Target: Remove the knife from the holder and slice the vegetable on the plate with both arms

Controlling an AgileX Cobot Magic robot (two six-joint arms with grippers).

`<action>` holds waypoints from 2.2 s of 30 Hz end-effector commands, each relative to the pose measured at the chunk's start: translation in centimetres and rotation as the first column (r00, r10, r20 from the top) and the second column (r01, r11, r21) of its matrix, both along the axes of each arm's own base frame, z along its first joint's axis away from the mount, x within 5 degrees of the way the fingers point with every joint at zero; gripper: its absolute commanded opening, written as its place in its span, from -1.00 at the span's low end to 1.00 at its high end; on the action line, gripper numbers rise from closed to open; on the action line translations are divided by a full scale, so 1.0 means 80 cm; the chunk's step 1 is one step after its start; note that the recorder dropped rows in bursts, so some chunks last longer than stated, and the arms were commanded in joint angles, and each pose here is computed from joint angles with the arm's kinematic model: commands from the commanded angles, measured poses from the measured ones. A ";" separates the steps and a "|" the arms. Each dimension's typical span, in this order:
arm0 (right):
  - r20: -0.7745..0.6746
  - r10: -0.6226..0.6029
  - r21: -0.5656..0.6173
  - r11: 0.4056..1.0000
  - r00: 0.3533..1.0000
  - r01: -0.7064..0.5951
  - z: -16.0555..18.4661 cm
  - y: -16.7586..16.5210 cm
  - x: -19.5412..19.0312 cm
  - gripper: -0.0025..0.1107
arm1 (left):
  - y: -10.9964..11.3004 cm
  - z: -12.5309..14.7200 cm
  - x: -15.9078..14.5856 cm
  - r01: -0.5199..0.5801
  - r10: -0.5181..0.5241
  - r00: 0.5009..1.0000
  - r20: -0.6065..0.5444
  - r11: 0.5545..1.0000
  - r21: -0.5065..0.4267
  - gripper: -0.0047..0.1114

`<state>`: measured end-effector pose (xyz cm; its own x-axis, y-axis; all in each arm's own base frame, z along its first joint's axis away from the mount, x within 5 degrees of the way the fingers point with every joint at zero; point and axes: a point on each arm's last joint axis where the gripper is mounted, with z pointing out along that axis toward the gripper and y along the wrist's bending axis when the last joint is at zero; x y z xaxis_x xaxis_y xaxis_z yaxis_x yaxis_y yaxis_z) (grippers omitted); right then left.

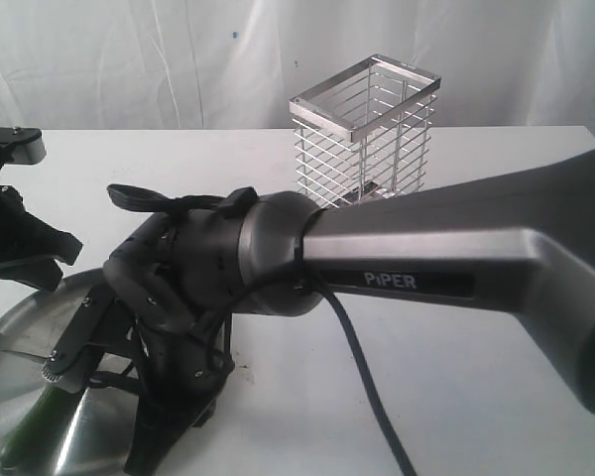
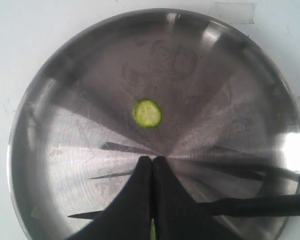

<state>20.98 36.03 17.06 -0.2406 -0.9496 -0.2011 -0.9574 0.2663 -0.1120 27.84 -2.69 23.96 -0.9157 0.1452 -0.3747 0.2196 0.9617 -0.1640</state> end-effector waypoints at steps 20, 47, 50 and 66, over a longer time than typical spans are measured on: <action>0.056 0.049 -0.033 0.998 0.997 -0.047 -0.012 0.000 0.008 -0.96 | -0.001 0.003 -0.003 0.003 -0.003 1.000 -0.005 1.000 -0.014 -0.92; -0.039 0.010 -0.126 0.992 0.999 -0.015 -0.028 -0.008 0.000 -0.96 | -0.001 -0.003 -0.006 0.018 -0.018 1.000 -0.016 1.000 -0.008 -0.92; -0.054 0.009 -0.157 0.988 0.998 -0.018 -0.031 -0.011 -0.002 -0.96 | -0.001 -0.014 -0.011 0.011 -0.011 1.000 -0.028 1.000 -0.004 -0.92; -0.046 0.046 -0.160 0.986 0.998 -0.052 -0.001 0.000 0.005 -0.96 | -0.001 -0.027 -0.020 0.001 -0.002 0.998 -0.064 1.000 -0.015 -0.92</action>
<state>21.12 35.58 16.20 -0.2106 -0.9775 -0.0130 -0.9720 0.2108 -0.1043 26.55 -2.66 21.76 -0.9337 0.1502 -0.3252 0.2150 0.9611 -0.1734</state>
